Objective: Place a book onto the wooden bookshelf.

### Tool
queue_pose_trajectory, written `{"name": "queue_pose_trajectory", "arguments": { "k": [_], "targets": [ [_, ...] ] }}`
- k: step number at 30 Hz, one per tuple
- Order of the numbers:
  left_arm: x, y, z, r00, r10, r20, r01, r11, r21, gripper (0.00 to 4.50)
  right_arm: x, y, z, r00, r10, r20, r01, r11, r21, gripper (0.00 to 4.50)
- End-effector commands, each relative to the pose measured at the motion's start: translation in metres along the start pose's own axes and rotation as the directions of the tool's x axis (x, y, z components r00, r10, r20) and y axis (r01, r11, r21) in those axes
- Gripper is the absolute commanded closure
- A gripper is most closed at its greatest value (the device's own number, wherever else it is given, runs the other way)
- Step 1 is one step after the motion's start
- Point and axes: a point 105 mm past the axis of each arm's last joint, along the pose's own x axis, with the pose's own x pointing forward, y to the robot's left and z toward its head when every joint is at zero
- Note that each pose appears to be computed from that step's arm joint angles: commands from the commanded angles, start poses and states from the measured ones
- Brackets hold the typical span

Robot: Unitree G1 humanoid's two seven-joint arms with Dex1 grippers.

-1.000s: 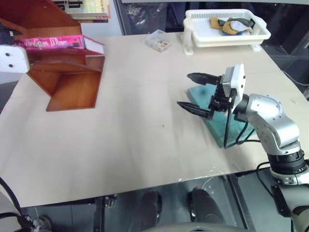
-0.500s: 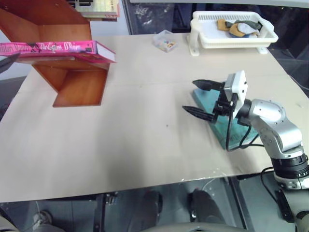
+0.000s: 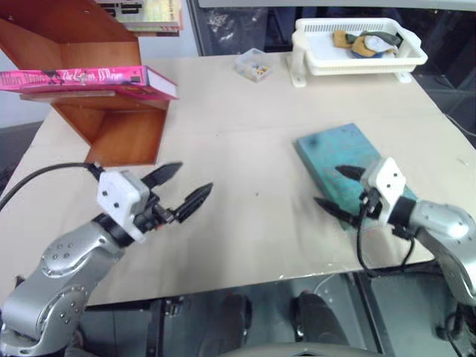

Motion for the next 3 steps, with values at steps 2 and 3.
{"name": "queue_pose_trajectory", "arguments": {
  "k": [2, 3],
  "targets": [
    [-0.0280, 0.0278, 0.0003, 0.998, 0.041, -0.055, -0.037, 0.997, 0.064, 0.09, -0.0306, 0.0085, 0.0086, 0.999, -0.042, -0.033, 0.041, 0.998, -0.039, 0.00],
    [-0.0326, 0.0305, -0.0006, 0.997, 0.036, -0.068, -0.032, 0.998, 0.062, 0.09, -0.0348, 0.0090, 0.0070, 0.998, -0.052, -0.046, 0.050, 0.998, -0.039, 0.00]
  ]
}}
